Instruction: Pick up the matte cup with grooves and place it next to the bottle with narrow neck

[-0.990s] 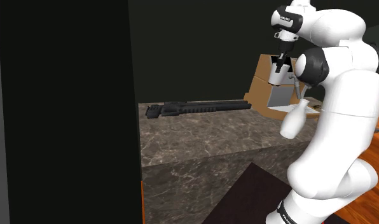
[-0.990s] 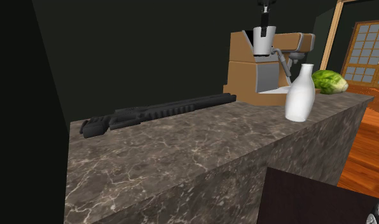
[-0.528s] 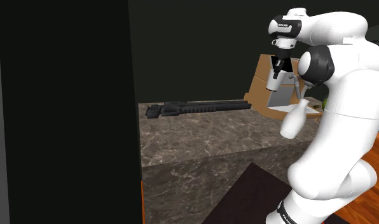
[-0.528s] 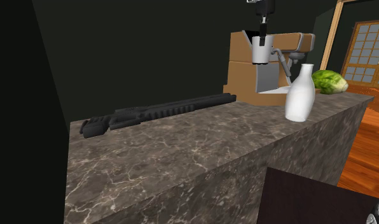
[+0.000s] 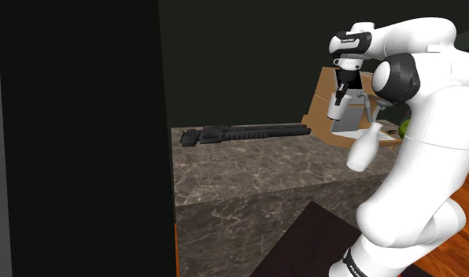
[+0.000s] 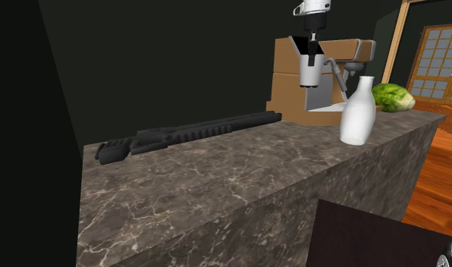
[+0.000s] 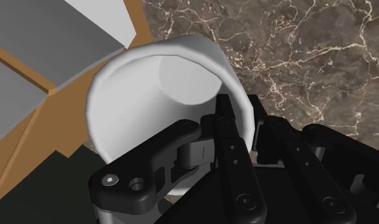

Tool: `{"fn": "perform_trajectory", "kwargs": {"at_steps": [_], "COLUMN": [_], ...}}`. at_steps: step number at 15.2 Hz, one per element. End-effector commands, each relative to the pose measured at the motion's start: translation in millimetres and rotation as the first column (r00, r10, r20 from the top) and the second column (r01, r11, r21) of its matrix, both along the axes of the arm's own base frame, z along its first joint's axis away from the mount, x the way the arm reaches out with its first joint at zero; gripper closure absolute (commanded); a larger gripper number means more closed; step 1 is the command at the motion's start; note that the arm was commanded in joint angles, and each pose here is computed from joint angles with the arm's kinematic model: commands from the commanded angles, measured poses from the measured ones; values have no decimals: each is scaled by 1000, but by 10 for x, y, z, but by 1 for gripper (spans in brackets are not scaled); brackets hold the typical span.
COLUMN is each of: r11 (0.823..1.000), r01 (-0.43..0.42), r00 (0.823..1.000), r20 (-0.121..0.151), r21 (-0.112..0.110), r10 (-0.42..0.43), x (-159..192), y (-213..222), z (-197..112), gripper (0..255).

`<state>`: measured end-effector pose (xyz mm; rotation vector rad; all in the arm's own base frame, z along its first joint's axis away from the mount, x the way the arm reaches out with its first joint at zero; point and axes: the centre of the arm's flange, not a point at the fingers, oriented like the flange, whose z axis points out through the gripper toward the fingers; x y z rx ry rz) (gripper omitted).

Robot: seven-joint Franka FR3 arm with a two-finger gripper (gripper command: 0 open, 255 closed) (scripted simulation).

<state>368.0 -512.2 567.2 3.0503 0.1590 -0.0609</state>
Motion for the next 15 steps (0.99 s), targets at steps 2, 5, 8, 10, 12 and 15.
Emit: {"fn": "perform_trajectory", "kwargs": {"at_steps": [2,5,8,10,12,15], "r11": [1000,1000,1000,1000,1000,1000], "r01": [0,0,0,0,0,0], "r00": [1000,1000,1000,1000,1000,1000], "r20": [1,1,1,1,1,1], "r21": [-1,-1,-1,-1,-1,-1], "r10": [0,0,0,0,0,0], "x": [6,6,6,6,6,6], "y": [-6,-6,-6,-6,-6,-6], "z": [-163,-322,-480,-586,-692,-850], "gripper": [255,255,255,255,255,255]}}
